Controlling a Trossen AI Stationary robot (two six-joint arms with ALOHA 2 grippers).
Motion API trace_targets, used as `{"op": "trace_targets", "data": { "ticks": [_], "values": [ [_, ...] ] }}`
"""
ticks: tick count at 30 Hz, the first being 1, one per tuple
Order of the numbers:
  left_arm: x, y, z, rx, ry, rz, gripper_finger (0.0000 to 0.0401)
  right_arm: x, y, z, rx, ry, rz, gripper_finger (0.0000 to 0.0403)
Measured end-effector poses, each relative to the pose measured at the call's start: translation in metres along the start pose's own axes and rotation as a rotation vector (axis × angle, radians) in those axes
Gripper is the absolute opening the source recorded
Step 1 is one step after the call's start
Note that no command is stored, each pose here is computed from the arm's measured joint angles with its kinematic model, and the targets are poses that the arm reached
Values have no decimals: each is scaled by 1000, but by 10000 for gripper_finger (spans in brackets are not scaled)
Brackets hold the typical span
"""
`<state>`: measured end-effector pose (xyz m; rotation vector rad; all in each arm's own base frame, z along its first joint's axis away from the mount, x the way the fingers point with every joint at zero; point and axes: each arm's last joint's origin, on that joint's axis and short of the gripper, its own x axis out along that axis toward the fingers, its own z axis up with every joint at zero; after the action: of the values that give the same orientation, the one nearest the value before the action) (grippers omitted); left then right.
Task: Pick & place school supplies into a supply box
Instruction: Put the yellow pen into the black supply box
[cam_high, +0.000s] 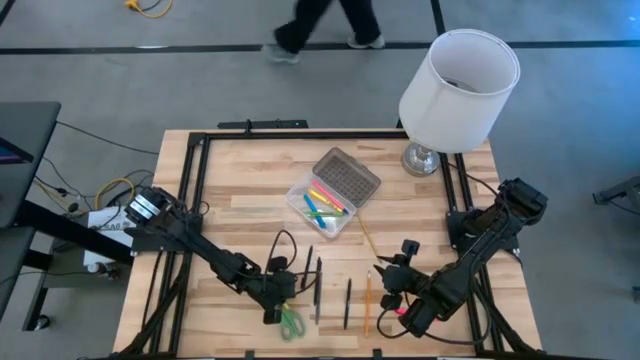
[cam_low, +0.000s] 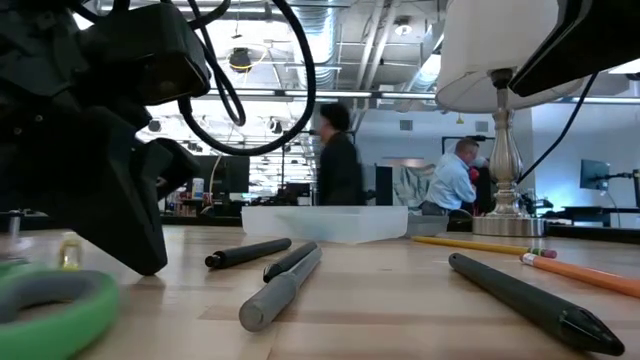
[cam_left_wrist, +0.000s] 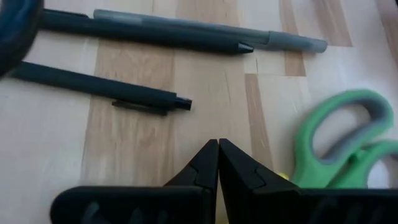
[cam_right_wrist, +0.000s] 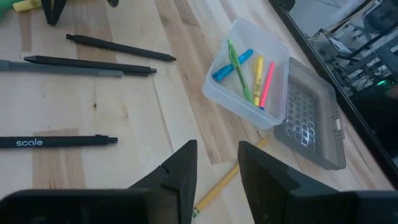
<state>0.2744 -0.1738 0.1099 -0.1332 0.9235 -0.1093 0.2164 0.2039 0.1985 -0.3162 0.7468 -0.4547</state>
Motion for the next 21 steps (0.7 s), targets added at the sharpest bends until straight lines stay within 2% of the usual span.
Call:
{"op": "trace_targets", "data": {
  "ticks": [6, 9, 13, 17, 21],
  "values": [
    [-2, 3, -6, 3, 80, 22, 9, 3, -1, 1, 1, 4, -8, 111],
    [-9, 3, -5, 45, 64, 54, 9, 3, -2, 2, 2, -4, -17, 111],
    [-29, 3, -4, 117, 72, 67, 9, 3, -2, 2, 2, -9, -21, 111],
    [-53, 1, -5, 116, 109, 87, 9, 3, -2, 2, 8, -12, -18, 111],
    [-60, -2, -8, 123, 115, 102, 9, 3, -1, 2, 16, -13, -17, 111]
  ]
}}
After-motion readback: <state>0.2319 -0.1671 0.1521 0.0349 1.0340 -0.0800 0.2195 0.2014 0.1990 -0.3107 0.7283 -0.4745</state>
